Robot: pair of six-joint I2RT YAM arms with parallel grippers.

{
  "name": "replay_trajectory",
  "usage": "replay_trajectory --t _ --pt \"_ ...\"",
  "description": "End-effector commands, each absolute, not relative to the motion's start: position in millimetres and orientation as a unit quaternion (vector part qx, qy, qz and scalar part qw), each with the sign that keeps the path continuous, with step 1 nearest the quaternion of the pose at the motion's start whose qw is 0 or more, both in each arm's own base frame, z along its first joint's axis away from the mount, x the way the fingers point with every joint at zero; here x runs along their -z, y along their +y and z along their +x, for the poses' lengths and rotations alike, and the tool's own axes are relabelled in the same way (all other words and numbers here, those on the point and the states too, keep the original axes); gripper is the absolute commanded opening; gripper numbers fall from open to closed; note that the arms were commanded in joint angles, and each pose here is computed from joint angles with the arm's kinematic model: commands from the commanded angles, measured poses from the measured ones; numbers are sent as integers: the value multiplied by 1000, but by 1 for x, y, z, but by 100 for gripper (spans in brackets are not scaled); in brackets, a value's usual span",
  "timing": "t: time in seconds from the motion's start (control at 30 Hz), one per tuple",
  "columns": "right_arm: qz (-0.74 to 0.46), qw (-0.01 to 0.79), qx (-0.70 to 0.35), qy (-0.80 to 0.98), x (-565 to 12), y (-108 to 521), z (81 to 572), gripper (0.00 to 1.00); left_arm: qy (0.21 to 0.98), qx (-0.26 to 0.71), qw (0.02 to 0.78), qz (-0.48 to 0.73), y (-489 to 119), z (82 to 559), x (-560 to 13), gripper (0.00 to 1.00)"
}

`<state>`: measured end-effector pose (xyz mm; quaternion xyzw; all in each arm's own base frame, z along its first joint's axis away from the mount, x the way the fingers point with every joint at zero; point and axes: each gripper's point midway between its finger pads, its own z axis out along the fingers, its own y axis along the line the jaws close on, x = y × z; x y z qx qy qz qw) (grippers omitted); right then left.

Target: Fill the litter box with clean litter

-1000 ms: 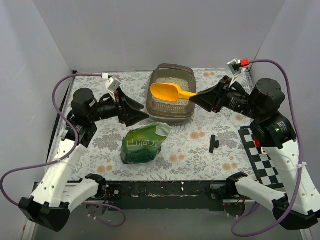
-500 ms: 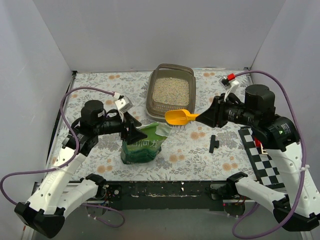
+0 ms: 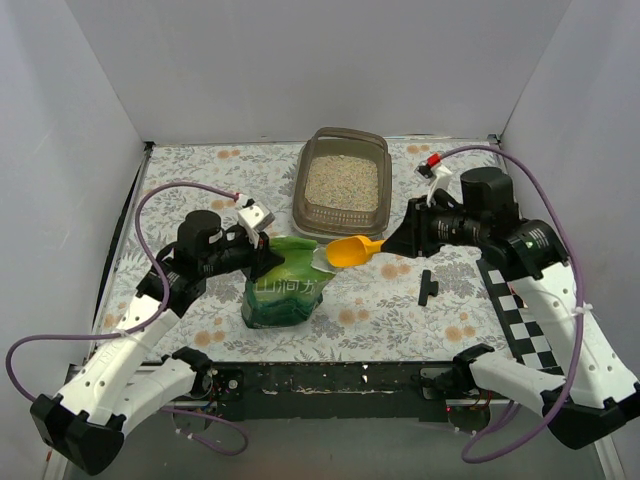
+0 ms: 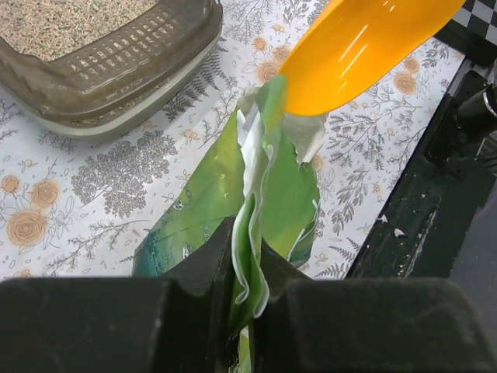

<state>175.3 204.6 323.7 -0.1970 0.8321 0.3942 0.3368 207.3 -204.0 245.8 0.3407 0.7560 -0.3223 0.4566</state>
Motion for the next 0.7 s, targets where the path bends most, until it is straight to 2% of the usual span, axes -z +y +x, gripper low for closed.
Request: replay_trajectory --t 0.0,0.23,0.43,0.67 --pt "-216 331 -409 822 -328 216 185 1 749 307 475 346 -204 211 -243 5" --pt "-225 276 -423 833 -305 232 196 1 730 325 486 354 -214 206 -246 0" --pt "-246 202 -446 837 -283 258 197 1 694 339 526 357 -215 197 -256 0" --pt "-280 134 -382 870 -252 296 201 1 677 334 559 344 -208 195 -263 0"
